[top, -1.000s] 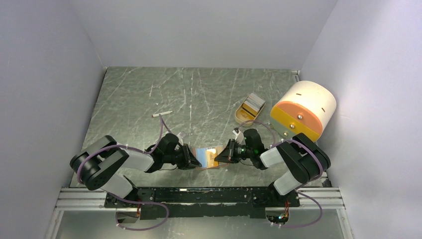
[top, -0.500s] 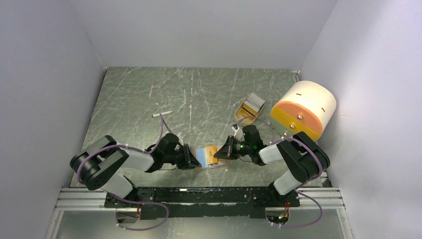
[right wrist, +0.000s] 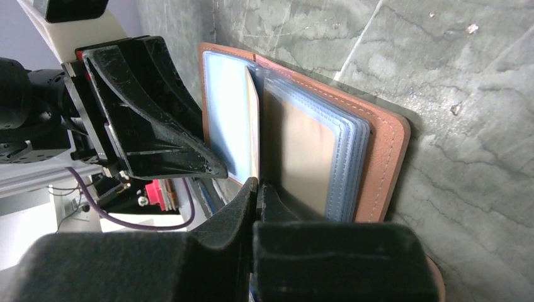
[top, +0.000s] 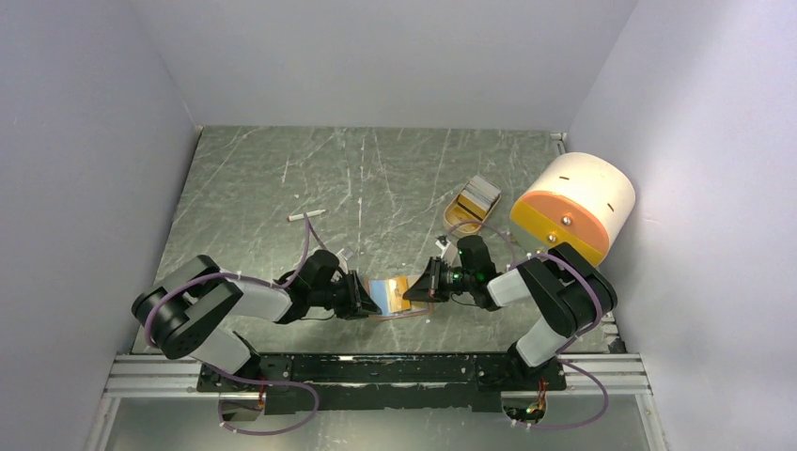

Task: Put the credit cards into the card holder
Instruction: Insert the credit card into the card holder.

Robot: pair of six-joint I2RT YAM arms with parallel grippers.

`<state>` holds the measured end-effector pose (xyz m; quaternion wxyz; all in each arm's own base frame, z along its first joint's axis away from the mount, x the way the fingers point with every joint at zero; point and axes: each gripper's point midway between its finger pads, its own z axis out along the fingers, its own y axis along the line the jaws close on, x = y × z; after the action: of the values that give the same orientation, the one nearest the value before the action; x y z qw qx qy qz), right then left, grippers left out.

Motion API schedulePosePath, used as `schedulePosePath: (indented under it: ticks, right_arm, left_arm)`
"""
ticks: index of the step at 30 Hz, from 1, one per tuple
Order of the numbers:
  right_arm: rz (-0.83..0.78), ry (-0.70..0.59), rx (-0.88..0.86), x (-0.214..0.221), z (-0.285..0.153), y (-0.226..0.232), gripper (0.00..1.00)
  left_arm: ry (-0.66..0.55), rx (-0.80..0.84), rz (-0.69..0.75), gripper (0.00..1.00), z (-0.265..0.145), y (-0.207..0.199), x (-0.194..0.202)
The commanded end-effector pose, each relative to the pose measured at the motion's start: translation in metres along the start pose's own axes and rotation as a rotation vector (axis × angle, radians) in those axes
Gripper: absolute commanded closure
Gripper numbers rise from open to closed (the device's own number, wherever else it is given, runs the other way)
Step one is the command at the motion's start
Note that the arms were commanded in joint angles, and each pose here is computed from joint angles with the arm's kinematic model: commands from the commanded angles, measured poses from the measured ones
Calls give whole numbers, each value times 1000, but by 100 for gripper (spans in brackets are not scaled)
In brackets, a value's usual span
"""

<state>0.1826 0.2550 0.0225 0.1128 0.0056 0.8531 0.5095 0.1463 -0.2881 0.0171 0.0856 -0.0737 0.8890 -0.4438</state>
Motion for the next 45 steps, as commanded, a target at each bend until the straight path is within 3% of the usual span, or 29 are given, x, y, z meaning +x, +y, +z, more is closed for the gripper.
schedulePosePath:
  ticks: [1,16,20,22,24,30,45]
  right_arm:
    - [-9,32,21,5,1,-4,100]
    - [-13,51,34,5,18,5,92]
    - [-44,42,92,2,15,-1,77]
    - [-73,23,146,-3,11,-5,63]
    - [-102,-7,194,-9,5,-6,55]
    - [-151,-66,265,-26,-6,-1,55]
    - [-131,-15,103,-3,33,38,60]
  left_arm:
    - [-22,40,28,73,-2,-13,-7]
    - [-33,61,45,72,-4,-20,-10]
    - [-38,63,45,72,-5,-20,-10]
    - [-41,62,46,72,-5,-20,-10]
    - [-42,62,46,72,-6,-19,-9]
    - [-50,59,53,72,-6,-19,-11]
    - [-73,88,59,71,-11,-25,-13]
